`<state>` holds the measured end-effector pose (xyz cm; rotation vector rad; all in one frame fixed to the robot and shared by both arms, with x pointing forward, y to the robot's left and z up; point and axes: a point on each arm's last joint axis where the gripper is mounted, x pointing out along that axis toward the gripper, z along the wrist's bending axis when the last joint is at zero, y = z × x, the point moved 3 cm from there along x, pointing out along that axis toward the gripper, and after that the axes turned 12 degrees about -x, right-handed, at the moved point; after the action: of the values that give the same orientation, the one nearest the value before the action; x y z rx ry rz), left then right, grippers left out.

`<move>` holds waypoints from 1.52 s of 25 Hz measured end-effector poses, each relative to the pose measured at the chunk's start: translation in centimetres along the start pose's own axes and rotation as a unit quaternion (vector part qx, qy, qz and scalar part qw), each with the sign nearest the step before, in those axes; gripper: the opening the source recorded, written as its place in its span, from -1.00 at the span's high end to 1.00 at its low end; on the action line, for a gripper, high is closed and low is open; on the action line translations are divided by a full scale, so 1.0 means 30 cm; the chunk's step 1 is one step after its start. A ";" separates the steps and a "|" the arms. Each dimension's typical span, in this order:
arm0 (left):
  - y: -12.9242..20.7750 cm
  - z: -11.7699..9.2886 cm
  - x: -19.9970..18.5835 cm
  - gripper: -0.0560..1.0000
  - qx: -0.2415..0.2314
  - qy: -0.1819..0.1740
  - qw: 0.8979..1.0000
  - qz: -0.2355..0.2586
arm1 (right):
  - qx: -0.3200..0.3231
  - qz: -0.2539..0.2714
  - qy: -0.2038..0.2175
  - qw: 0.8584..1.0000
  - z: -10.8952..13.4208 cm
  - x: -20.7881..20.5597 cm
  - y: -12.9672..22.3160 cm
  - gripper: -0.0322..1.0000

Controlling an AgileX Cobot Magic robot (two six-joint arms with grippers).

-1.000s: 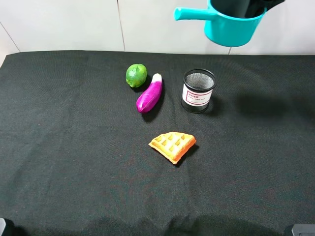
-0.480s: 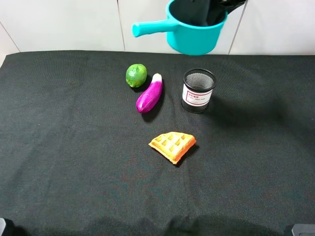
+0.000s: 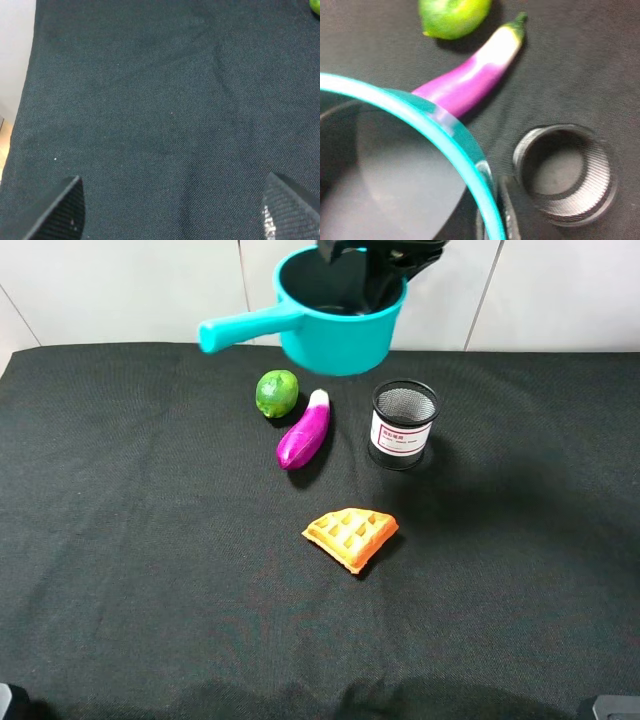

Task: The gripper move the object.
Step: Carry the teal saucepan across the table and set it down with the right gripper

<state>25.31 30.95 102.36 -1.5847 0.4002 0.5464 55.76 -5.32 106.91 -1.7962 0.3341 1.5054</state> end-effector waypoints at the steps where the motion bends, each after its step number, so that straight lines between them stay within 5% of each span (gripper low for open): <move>1: 0.000 0.000 0.000 -0.55 0.000 0.000 1.000 0.000 | -0.007 0.000 -0.003 1.000 0.020 0.001 -0.003 0.93; 19: 0.000 0.000 0.000 -0.55 0.000 0.000 1.000 0.000 | -0.089 0.009 -0.028 0.996 0.273 0.034 -0.017 0.93; 38: 0.000 0.000 0.000 -0.55 0.000 0.000 1.000 0.000 | -0.108 0.045 -0.033 0.993 0.318 0.260 -0.028 0.93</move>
<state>25.31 30.96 102.36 -1.5840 0.3995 0.5470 51.48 3.82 99.80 -1.9144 0.2300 1.7149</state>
